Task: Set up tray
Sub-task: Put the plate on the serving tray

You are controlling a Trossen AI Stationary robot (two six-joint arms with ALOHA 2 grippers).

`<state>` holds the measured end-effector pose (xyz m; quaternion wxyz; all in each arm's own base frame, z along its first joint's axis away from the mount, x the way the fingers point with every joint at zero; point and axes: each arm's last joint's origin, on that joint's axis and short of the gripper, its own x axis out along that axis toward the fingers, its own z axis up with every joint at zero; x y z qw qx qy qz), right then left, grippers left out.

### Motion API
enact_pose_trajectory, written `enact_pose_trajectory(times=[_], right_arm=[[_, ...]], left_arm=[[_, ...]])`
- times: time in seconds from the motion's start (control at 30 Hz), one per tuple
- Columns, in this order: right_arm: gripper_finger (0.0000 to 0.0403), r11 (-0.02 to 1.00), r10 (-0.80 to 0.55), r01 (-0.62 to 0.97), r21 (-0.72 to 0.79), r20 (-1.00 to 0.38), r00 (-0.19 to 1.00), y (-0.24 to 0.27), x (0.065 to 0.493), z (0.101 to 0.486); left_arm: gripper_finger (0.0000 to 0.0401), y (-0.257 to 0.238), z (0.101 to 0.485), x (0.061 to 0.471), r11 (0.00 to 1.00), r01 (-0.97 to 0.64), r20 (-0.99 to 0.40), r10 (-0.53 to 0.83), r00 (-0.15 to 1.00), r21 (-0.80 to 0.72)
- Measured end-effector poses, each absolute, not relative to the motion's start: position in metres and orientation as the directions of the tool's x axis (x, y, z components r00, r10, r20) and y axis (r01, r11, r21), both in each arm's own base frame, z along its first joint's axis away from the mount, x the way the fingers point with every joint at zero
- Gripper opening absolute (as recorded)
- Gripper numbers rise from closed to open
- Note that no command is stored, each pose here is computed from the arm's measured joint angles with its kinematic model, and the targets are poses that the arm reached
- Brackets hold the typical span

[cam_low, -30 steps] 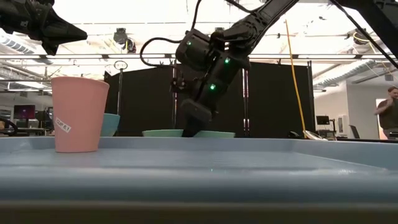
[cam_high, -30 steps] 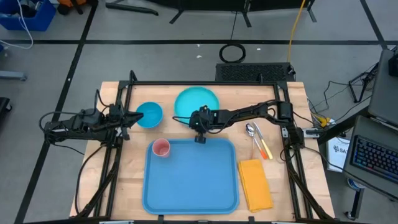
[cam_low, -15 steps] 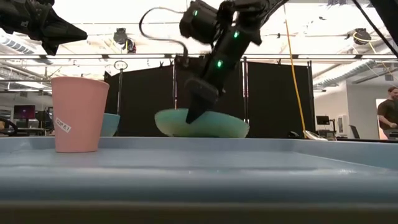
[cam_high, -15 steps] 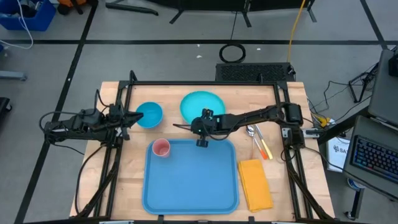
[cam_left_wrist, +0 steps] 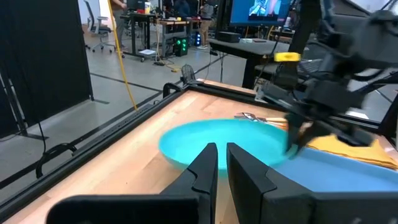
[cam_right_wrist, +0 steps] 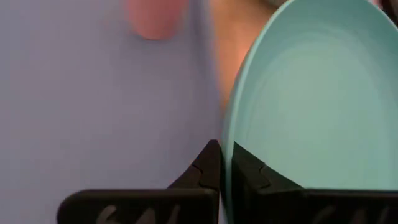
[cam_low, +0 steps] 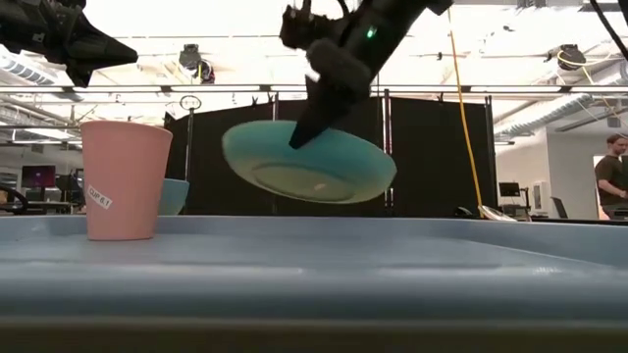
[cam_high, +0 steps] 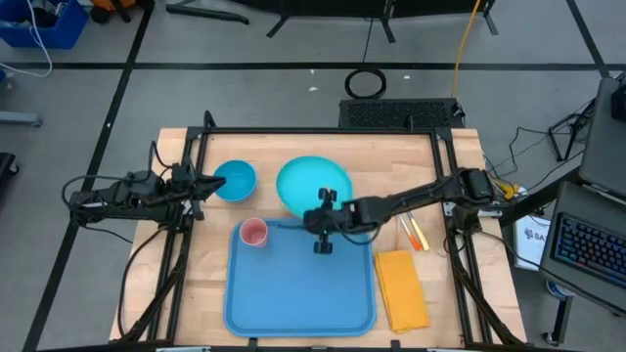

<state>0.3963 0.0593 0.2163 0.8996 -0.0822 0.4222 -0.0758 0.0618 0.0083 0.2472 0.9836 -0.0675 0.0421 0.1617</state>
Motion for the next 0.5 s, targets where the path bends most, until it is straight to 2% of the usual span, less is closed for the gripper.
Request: enact_pose_trajectory(times=[0.5], right_arm=[[0.0000, 0.998, -0.039, -0.006, -0.057, -0.750, 0.661, 0.131, 0.380, 0.218]], left_arm=[[0.0035, 0.008, 0.247, 0.062, 0.938, -0.324, -0.104, 0.313, 0.944, -0.119]])
